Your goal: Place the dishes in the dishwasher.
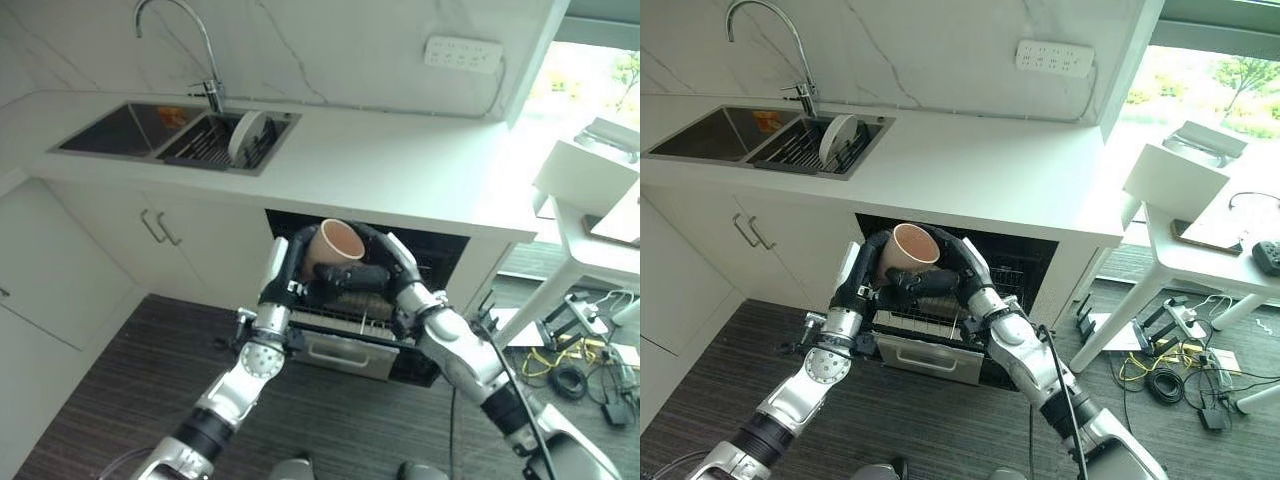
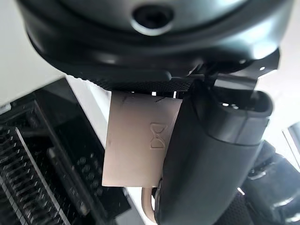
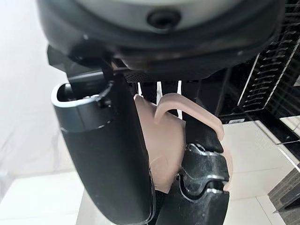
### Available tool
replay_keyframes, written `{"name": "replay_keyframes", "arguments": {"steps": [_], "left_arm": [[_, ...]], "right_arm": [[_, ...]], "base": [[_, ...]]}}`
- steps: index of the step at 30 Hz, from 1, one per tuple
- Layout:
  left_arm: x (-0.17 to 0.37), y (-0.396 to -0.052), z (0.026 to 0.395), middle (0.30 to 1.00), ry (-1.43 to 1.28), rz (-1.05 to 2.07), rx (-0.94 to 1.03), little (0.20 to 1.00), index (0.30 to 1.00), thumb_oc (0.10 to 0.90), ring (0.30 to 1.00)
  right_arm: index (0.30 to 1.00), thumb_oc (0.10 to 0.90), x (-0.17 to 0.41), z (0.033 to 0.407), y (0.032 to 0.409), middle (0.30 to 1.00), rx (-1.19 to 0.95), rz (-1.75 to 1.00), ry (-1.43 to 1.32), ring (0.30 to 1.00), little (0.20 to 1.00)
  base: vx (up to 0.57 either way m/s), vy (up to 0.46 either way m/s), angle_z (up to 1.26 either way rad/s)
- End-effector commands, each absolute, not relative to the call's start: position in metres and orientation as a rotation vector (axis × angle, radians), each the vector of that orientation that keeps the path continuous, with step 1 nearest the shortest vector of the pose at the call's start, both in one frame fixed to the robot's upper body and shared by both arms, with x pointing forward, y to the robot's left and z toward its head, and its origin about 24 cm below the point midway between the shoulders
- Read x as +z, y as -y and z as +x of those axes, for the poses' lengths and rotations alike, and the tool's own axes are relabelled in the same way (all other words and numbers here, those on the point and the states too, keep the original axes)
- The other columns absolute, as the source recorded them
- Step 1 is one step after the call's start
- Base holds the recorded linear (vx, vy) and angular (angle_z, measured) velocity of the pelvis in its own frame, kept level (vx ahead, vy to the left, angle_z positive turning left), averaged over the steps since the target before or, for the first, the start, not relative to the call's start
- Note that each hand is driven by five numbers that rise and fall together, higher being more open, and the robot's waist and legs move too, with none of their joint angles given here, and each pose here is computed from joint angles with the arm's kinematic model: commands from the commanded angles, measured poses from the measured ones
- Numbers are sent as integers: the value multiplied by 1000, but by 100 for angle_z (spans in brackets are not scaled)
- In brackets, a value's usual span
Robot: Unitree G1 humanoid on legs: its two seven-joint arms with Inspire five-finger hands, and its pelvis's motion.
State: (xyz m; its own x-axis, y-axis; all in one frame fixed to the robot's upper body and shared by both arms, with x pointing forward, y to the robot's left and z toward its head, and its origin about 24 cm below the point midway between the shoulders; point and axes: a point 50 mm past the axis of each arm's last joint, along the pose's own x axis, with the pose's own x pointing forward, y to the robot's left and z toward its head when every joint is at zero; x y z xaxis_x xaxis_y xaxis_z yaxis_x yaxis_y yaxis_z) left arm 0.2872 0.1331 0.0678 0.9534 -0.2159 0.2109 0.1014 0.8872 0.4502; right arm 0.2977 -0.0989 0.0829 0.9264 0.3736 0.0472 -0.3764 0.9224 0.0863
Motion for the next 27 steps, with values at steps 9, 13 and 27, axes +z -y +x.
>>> {"name": "replay_keyframes", "arguments": {"steps": [9, 13, 27], "left_arm": [[118, -119, 266, 900, 423, 427, -566, 900, 900, 800, 900], [127, -131, 255, 900, 418, 421, -653, 900, 900, 800, 900], [163, -184, 246, 900, 439, 459, -615, 900, 900, 800, 900]], "right_arm": [[300, 400, 191, 280, 205, 300, -35, 391, 719, 300, 300], [300, 400, 189, 272, 224, 300, -110, 366, 743, 300, 300], [300, 400, 182, 266, 246, 300, -199, 329, 709, 300, 300]], "base": [[2, 11, -6], [2, 13, -6], [0, 2, 0]]}}
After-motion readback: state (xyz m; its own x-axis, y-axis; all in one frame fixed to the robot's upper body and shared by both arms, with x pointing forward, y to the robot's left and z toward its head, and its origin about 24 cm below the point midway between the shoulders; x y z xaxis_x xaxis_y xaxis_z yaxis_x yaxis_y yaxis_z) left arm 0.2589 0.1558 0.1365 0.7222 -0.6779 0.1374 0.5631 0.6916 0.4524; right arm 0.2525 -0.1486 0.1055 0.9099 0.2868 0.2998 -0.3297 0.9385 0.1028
